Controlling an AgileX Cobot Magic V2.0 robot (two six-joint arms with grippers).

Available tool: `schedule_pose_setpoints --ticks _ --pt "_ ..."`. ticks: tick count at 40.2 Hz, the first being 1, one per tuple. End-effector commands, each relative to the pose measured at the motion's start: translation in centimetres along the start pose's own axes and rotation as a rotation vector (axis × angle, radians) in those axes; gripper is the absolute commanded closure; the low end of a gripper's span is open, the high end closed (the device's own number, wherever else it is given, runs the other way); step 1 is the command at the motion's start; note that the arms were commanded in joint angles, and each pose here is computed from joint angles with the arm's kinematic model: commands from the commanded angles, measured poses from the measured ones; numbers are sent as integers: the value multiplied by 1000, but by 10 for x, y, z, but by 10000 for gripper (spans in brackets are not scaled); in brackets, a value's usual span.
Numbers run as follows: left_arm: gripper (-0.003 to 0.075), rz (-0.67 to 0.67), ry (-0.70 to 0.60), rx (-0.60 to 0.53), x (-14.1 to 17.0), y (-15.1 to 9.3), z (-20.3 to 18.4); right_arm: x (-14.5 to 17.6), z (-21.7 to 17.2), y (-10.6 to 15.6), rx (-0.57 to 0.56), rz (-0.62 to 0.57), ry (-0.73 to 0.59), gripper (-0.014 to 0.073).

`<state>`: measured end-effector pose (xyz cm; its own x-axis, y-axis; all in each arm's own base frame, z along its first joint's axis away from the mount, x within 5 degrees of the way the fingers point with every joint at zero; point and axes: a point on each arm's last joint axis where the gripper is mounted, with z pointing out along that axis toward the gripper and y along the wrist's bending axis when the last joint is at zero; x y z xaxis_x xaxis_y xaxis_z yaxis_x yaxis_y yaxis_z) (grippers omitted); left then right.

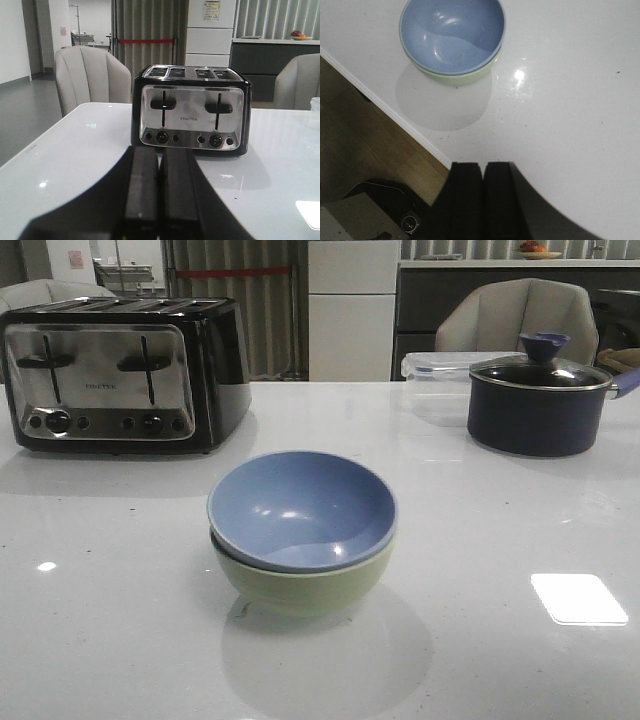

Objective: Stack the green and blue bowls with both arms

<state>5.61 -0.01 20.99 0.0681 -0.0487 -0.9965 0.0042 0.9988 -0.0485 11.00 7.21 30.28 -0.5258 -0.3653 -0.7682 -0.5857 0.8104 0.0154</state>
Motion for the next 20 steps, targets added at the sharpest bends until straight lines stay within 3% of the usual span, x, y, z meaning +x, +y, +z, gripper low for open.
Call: schedule_pose_setpoints --ticks 1,7,20 --pt "622 -10 -99 6 -7 0 -2 -9 -15 -2 35 -21 -138 559" --pt "622 -10 -99 6 -7 0 -2 11 -29 -14 170 20 -293 559" --pt "622 -10 -99 6 -7 0 -2 92 -29 -24 541 108 -705 559"
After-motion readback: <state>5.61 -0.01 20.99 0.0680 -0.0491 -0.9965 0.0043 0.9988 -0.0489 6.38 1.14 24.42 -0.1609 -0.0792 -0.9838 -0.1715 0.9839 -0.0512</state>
